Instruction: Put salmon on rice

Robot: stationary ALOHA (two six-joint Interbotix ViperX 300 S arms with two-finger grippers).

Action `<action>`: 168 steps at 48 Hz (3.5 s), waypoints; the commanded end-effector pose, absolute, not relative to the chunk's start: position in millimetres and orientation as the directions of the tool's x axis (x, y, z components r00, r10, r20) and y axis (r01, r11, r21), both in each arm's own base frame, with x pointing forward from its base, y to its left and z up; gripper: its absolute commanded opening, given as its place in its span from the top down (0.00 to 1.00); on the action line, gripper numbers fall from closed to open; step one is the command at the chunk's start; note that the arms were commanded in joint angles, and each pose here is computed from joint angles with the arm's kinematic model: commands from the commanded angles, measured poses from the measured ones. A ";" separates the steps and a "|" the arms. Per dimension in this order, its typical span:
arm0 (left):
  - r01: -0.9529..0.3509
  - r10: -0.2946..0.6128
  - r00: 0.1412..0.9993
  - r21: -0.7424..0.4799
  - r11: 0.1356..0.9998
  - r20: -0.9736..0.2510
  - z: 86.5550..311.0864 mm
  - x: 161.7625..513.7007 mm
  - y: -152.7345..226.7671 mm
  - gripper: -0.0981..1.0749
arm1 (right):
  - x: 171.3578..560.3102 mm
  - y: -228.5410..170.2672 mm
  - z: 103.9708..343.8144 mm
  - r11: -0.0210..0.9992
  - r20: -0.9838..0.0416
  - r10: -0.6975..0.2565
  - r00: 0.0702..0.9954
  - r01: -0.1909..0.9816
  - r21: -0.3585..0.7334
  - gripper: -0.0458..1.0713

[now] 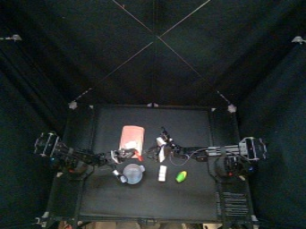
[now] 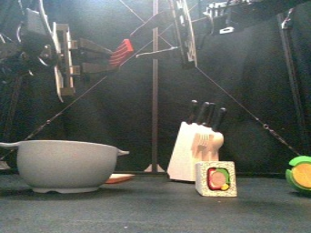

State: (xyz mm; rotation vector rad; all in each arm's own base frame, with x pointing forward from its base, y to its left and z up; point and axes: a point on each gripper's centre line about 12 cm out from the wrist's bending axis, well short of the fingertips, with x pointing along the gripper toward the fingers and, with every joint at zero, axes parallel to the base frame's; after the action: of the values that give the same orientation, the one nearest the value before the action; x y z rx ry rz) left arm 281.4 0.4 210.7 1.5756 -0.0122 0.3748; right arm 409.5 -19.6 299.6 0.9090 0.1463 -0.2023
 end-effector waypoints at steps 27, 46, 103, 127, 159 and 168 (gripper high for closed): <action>-0.224 0.297 0.954 0.579 0.784 -0.032 251.7 251.2 6.9 0.38 | 365.1 -7.8 320.2 0.820 0.098 -0.105 0.990 0.030 0.571 0.23; -0.137 0.160 0.955 0.106 0.985 -0.251 266.5 242.0 16.4 0.38 | 331.1 -4.9 300.5 0.859 0.084 -0.072 0.994 0.019 0.511 0.23; -0.397 0.195 0.777 -0.225 0.890 -0.598 177.5 258.1 90.1 0.38 | 298.8 20.9 295.1 0.891 0.118 0.039 0.992 -0.088 0.446 0.23; -0.201 0.017 0.820 -0.261 0.944 -0.572 191.4 274.0 61.7 0.38 | 299.1 20.6 294.6 0.889 0.116 0.037 0.993 -0.086 0.450 0.23; -0.297 0.234 0.840 -0.055 0.953 -0.489 219.6 284.8 76.8 0.36 | 298.9 19.8 294.0 0.884 0.114 0.031 0.993 -0.080 0.460 0.23; -0.286 0.238 0.865 -0.044 0.957 -0.443 238.9 293.0 79.4 0.36 | 298.7 19.6 293.2 0.883 0.111 0.029 0.993 -0.077 0.462 0.23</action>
State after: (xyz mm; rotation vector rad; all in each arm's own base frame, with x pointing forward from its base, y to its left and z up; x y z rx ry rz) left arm 285.3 76.7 221.2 -0.1172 0.4970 0.2762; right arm 300.1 20.0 284.2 0.4820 -0.0696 0.0503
